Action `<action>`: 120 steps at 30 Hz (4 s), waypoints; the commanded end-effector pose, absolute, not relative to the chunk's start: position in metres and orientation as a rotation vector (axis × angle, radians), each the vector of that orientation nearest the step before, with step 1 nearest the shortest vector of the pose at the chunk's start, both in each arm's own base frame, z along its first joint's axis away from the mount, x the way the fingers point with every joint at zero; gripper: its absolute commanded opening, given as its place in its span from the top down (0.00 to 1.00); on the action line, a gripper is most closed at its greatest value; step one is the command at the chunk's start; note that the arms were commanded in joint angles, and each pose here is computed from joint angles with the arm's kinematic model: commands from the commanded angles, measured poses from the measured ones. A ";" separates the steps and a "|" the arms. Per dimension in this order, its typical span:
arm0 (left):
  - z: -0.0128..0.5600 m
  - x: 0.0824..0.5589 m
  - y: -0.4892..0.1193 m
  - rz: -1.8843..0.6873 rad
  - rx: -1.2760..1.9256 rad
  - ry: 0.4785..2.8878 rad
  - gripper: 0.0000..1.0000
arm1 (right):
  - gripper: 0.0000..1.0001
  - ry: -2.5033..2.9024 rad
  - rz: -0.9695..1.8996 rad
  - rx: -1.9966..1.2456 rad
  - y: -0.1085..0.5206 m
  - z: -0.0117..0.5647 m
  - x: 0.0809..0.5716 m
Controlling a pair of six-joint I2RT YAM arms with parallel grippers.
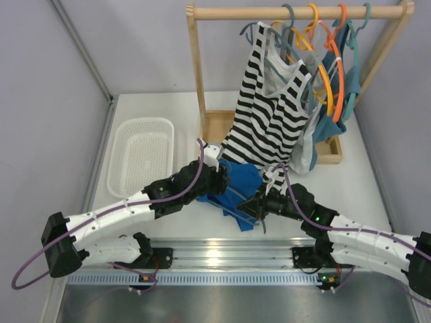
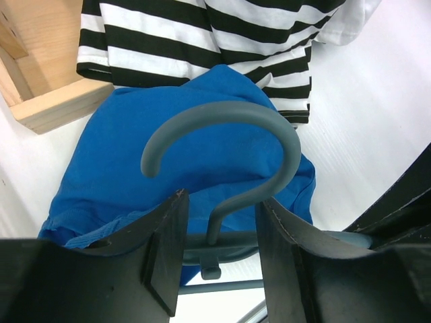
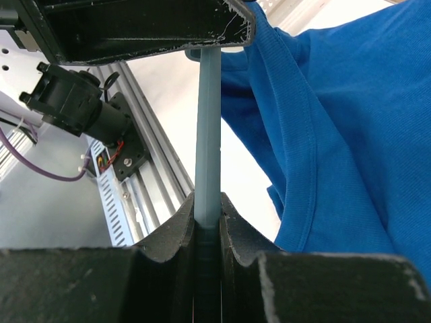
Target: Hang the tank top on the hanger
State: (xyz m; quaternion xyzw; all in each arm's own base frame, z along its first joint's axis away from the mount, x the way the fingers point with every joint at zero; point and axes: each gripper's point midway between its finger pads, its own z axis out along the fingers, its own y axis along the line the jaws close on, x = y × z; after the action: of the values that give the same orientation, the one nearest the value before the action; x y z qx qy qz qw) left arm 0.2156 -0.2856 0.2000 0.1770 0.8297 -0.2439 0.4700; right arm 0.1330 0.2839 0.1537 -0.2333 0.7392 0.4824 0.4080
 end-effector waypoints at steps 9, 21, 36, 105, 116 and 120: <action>0.212 0.221 -0.298 -0.655 0.410 1.959 0.94 | 1.00 1.728 1.237 -0.611 0.297 0.200 0.137; 0.216 0.235 -0.283 -0.525 0.379 1.943 1.00 | 0.53 1.935 0.950 -0.414 0.255 0.194 0.159; 0.203 0.267 -0.261 -0.290 0.169 1.958 1.00 | 0.66 2.002 0.975 -0.325 0.205 0.200 0.125; 0.197 0.274 -0.260 -0.223 0.138 2.003 1.00 | 0.80 2.463 0.176 -0.353 0.262 0.030 0.107; 0.197 0.271 -0.258 -0.238 0.141 2.007 1.00 | 1.00 2.452 0.252 -0.266 0.249 0.034 0.106; 0.200 0.271 -0.258 -0.247 0.138 2.000 1.00 | 1.00 2.443 0.336 -0.179 0.240 0.043 0.109</action>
State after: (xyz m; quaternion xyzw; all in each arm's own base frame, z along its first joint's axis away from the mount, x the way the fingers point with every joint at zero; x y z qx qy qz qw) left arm 0.2695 -0.2607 0.1834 0.0711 0.8489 -0.0891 0.5161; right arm 0.1053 0.2373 0.0299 -0.1036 0.9388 0.0900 0.3160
